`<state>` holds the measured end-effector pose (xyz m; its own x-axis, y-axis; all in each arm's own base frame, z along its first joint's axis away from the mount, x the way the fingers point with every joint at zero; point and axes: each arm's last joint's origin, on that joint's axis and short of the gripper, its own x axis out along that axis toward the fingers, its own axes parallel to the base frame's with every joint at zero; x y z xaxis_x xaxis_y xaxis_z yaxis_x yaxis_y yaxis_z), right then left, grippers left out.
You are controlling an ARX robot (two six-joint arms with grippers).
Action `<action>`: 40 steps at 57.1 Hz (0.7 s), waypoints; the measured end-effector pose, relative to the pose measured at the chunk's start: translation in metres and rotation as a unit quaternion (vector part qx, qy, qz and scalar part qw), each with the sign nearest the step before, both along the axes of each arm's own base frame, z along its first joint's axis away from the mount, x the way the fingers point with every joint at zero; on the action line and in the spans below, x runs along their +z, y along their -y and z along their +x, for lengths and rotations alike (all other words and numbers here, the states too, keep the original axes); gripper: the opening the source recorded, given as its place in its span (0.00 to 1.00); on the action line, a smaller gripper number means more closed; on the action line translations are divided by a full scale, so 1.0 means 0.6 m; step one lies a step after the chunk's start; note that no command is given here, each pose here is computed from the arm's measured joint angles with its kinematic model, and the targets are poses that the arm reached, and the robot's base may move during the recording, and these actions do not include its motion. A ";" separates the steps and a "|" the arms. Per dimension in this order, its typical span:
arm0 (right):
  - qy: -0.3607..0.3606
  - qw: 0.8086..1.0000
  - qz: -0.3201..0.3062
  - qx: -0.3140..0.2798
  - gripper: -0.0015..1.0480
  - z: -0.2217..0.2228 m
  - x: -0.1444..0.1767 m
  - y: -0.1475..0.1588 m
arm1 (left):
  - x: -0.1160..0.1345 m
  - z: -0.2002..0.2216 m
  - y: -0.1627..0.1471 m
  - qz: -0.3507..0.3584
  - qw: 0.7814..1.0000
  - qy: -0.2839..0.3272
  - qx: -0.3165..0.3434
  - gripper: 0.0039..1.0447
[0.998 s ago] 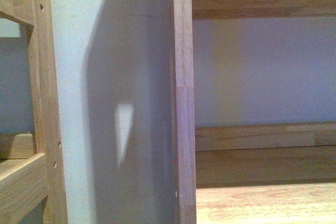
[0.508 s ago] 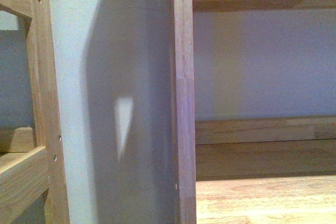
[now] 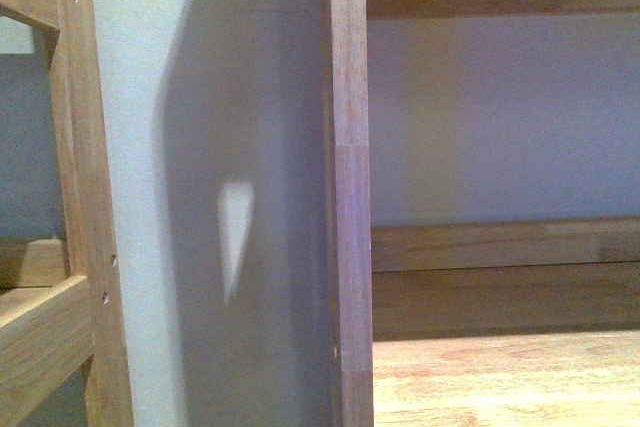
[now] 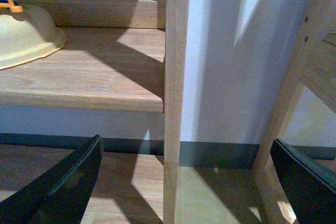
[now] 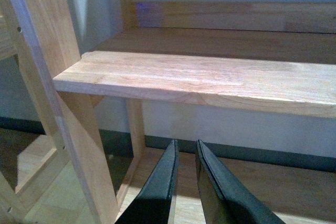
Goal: Put away toys
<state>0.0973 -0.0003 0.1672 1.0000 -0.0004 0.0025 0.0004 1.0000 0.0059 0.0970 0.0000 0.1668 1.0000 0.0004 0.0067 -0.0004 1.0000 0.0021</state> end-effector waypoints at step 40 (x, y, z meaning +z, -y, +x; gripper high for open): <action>0.000 1.000 -0.001 0.000 1.00 0.000 0.000 0.000 | 0.000 0.000 0.000 0.000 1.000 0.000 0.000 0.95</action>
<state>0.0973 -0.0003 0.1672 1.0000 -0.0004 0.0025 0.0004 1.0000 0.0032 0.0970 0.0000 0.1668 1.0000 0.0004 0.0067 -0.0004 1.0000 0.0021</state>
